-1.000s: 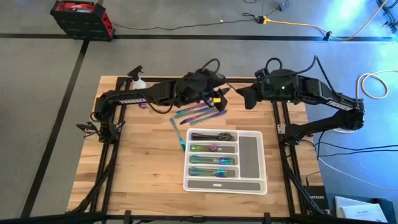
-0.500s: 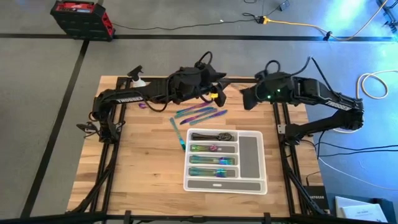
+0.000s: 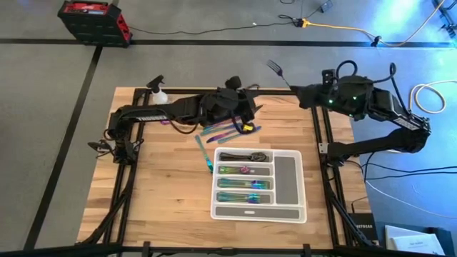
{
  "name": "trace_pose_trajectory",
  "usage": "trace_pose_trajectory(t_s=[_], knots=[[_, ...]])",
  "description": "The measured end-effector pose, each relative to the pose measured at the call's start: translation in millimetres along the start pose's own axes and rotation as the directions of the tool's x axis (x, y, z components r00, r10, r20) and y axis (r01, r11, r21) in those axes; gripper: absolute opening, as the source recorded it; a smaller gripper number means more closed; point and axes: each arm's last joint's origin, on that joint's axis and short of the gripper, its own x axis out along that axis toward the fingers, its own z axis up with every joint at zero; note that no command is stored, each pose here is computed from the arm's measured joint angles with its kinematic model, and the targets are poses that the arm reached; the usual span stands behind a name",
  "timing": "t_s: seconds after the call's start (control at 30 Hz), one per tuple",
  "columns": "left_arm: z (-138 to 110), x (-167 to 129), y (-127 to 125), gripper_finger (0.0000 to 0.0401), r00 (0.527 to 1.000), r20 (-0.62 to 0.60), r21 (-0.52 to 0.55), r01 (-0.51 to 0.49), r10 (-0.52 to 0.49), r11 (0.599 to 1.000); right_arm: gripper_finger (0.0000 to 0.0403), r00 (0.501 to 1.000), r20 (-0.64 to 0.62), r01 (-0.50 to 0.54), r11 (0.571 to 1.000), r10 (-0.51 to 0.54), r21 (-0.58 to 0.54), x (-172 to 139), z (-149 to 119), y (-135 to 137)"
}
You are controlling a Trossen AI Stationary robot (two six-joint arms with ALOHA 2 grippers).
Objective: Sort silverware
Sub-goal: Put the purple fork into the white silverware tray
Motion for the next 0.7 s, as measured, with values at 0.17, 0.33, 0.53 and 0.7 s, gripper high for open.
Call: trace_pose_trajectory(t_s=[0.17, 0.33, 0.53, 0.7], knots=[[-6.9, 14.0, -9.2, 0.0151, 1.0, -0.015, 0.135, 0.013, -0.011, 0.991, 0.0, 0.995, -0.02, -0.096, 0.995, 0.097, 0.024, 14.8, -0.4, 12.8], [-5.8, 14.3, -9.0, 0.0151, 1.0, -0.006, 0.149, 0.002, -0.001, 0.989, 0.0, 0.992, -0.102, -0.069, 0.998, 0.069, 0.005, 32.6, -10.1, 15.0], [-6.9, 15.4, -5.6, 0.0151, 0.999, -0.021, 0.194, -0.037, 0.042, 0.98, 0.0, 0.975, -0.199, -0.102, 0.995, 0.101, 0.003, 50.7, -19.2, 20.6], [-8.1, 18.0, 0.5, 0.0151, 0.997, -0.026, 0.193, -0.07, 0.077, 0.979, 0.0, 0.957, -0.271, -0.105, 0.994, 0.102, 0.001, 63.8, -27.1, 22.5]])
